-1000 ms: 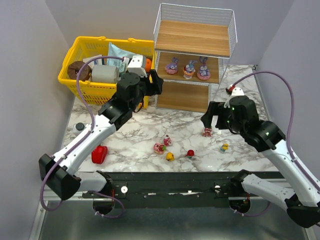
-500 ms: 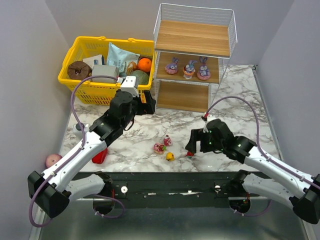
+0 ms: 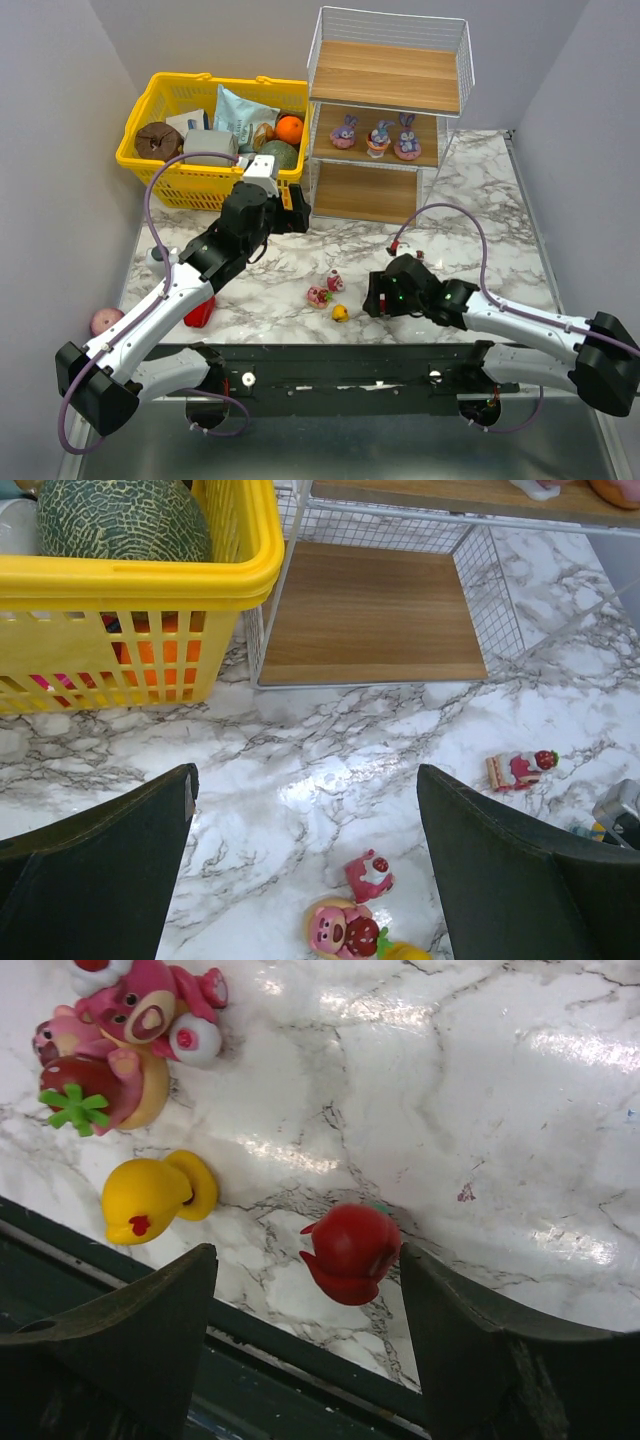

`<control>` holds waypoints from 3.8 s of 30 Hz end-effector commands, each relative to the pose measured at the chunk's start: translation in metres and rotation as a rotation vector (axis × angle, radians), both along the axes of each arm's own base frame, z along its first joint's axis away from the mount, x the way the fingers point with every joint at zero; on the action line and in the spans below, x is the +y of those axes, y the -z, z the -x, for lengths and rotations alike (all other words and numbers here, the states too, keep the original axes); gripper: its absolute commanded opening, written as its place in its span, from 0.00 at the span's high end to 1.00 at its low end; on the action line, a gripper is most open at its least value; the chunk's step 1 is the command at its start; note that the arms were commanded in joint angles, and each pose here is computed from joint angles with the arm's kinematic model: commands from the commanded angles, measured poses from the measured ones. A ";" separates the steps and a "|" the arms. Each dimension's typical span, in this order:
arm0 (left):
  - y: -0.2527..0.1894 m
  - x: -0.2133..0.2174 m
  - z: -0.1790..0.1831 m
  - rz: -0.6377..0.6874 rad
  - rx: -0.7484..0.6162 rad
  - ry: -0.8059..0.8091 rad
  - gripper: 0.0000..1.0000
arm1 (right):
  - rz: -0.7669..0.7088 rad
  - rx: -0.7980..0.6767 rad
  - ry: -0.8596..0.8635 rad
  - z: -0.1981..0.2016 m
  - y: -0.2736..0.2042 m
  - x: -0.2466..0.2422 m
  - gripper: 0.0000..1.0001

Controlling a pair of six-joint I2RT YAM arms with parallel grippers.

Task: Place and organize the plastic toys onto the shelf

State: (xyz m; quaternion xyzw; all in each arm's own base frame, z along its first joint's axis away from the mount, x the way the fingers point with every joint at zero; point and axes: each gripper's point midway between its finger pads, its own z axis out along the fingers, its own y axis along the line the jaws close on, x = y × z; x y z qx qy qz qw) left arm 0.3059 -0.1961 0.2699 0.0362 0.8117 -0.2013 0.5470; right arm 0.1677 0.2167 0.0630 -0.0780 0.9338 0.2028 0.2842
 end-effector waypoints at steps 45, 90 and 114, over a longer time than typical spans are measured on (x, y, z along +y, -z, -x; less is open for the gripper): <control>-0.114 -0.127 0.101 0.186 -0.267 0.994 0.04 | -0.481 -0.135 -0.169 -0.012 -0.321 0.026 0.71; -0.100 -0.164 0.101 0.073 -0.274 0.934 0.67 | -0.563 -0.117 -0.065 -0.026 -0.321 0.032 0.70; -0.131 -0.168 0.072 0.378 -0.183 0.627 1.00 | -0.512 -0.472 0.165 -0.094 -0.341 0.007 0.32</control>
